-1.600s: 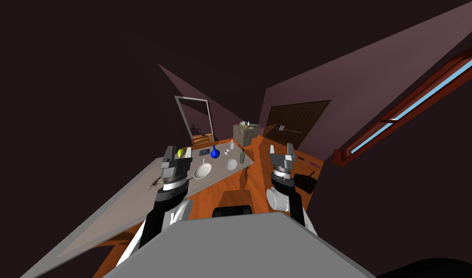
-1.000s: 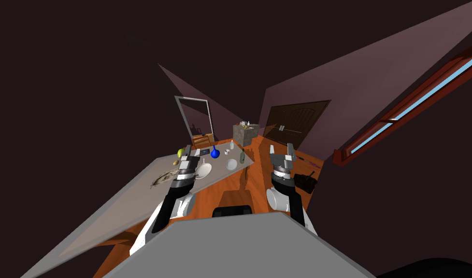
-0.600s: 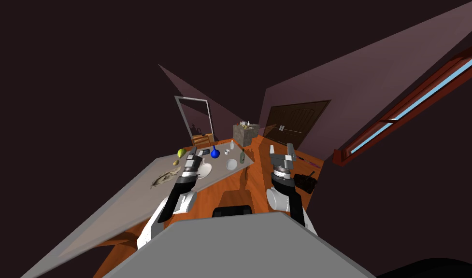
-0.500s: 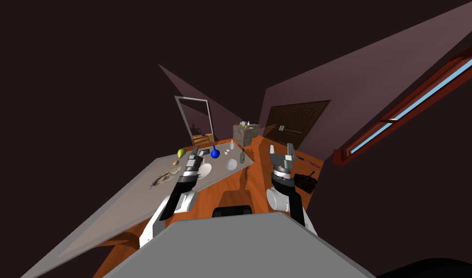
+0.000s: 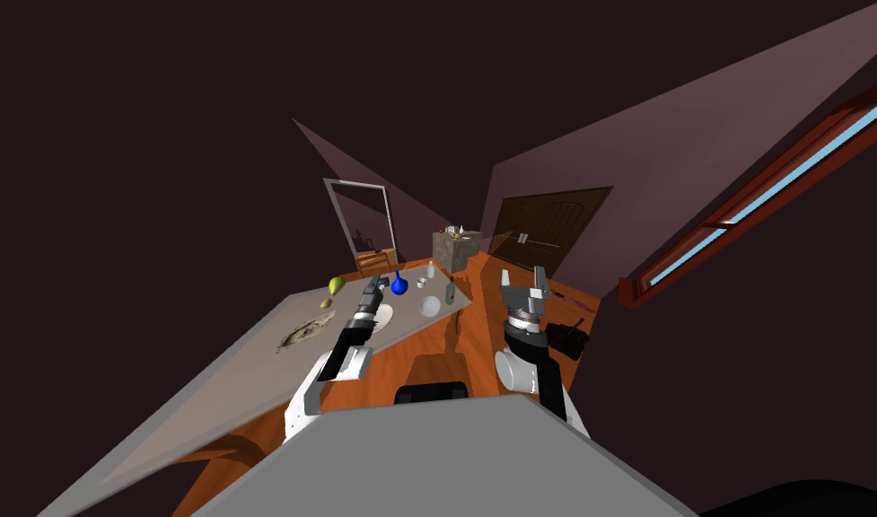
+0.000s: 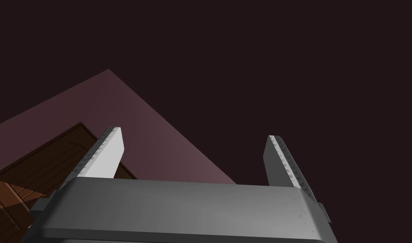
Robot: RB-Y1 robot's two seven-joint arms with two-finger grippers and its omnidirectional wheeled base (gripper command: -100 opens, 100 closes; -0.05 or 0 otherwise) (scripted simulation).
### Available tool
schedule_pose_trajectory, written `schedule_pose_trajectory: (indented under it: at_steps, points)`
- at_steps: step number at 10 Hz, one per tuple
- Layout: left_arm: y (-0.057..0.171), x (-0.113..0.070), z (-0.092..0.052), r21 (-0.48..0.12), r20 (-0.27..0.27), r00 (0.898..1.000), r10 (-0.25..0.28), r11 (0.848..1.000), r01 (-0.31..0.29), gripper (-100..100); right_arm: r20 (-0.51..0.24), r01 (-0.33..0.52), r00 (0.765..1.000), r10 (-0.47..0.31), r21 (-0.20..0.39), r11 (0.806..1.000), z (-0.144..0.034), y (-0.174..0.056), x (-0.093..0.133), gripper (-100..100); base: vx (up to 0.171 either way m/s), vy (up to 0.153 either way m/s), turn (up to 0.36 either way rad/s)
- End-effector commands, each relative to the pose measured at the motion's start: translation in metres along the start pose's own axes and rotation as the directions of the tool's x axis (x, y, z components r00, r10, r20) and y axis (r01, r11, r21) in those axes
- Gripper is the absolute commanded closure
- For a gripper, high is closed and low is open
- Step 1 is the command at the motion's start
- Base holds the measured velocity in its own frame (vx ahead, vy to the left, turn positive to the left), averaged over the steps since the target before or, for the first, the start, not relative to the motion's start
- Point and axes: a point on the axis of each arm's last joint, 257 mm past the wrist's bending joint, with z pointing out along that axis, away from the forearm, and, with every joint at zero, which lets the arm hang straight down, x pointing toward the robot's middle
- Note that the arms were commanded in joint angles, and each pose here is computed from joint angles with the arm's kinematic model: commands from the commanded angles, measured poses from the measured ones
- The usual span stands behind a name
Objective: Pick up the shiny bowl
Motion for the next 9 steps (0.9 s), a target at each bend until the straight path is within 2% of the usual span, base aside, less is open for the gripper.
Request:
schedule_pose_trajectory:
  at_steps: [1,2,3,4,5,6,7,8,9]
  points:
    - [0.026,0.005,0.005,-0.069,-0.013,1.000,0.012,0.998,-0.013,-100,0.000,0.000,1.000,0.000,0.000,1.000,0.000,0.000,0.000,0,0.012,-0.005,-0.008]
    - [0.036,0.006,0.004,-0.098,-0.015,1.000,0.012,0.995,-0.014,-100,0.000,0.000,1.000,0.000,0.000,1.000,0.000,0.000,0.000,0,0.012,-0.004,-0.009]
    - [0.058,0.009,0.008,-0.152,-0.027,0.999,0.023,0.988,-0.027,-100,0.000,0.000,1.000,0.000,0.000,1.000,0.000,0.000,0.000,0,0.015,-0.005,-0.017]
    - [0.062,0.009,0.007,-0.168,-0.028,0.999,0.023,0.985,-0.027,-100,0.000,0.000,1.000,0.000,0.000,1.000,0.000,0.000,0.000,0,0.013,-0.005,-0.006]
    - [0.079,0.012,0.012,-0.210,-0.040,0.999,0.033,0.977,-0.041,-100,0.000,0.000,1.000,0.000,0.000,1.000,0.000,0.000,0.000,0,0.014,-0.012,-0.017]
    - [0.089,0.012,0.009,-0.239,-0.042,0.999,0.032,0.970,-0.042,-100,0.000,0.000,1.000,0.000,0.000,1.000,0.000,0.000,0.000,0,0.014,-0.012,-0.010]
    - [0.104,0.015,0.014,-0.276,-0.054,0.998,0.042,0.960,-0.055,-100,0.000,0.000,1.000,0.000,0.000,1.000,0.000,0.000,0.000,0,0.018,-0.014,-0.020]
    - [0.115,0.015,0.010,-0.310,-0.057,0.998,0.041,0.949,-0.056,-100,0.000,0.000,1.000,0.000,0.000,1.000,0.000,0.000,0.000,0,0.017,-0.011,-0.015]
    - [0.129,0.018,0.014,-0.345,-0.069,0.996,0.049,0.936,-0.070,-100,0.000,0.000,1.000,0.000,0.000,1.000,0.000,0.000,0.000,0,0.020,-0.016,-0.020]
